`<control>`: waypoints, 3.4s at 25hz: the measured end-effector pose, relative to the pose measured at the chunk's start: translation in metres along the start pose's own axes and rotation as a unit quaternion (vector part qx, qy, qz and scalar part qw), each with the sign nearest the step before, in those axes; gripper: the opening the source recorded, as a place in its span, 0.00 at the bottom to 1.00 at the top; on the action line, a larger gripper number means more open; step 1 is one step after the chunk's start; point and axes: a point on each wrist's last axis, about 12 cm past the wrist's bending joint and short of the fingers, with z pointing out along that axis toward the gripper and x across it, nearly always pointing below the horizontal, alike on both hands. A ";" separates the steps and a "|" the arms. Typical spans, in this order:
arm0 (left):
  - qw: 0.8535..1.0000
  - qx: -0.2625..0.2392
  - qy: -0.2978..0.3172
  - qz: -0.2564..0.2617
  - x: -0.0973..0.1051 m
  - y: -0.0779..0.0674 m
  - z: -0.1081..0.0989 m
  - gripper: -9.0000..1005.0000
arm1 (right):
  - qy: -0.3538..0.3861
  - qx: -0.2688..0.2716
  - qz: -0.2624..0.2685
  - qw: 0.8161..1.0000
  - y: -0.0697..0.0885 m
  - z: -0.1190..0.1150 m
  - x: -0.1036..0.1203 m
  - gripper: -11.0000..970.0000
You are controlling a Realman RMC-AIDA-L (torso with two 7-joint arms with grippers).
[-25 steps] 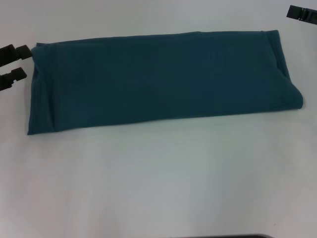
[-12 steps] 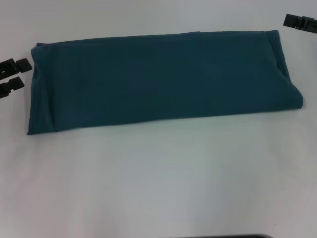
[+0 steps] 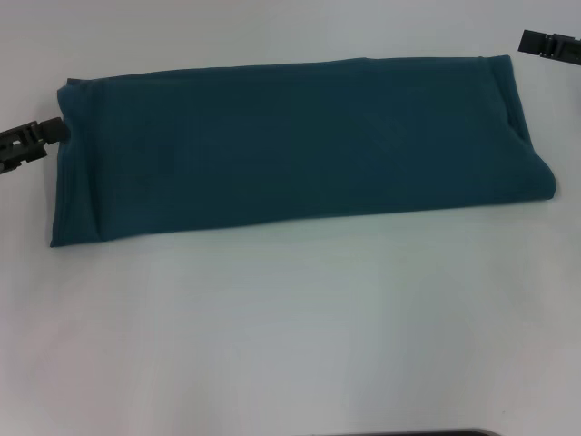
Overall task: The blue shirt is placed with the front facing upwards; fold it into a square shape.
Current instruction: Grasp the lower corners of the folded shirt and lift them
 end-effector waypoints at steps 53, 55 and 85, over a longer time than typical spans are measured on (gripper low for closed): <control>0.988 -0.094 0.039 -0.117 0.032 0.030 0.007 0.76 | 0.073 -0.015 0.027 0.997 0.004 -0.002 0.000 0.87; 0.987 -0.100 0.043 -0.119 0.033 0.031 0.008 0.76 | 0.072 -0.015 0.028 0.997 0.004 -0.003 0.000 0.86; 0.991 -0.045 0.095 -0.088 0.025 0.012 0.039 0.76 | 0.071 -0.023 0.025 0.997 0.004 -0.007 -0.003 0.85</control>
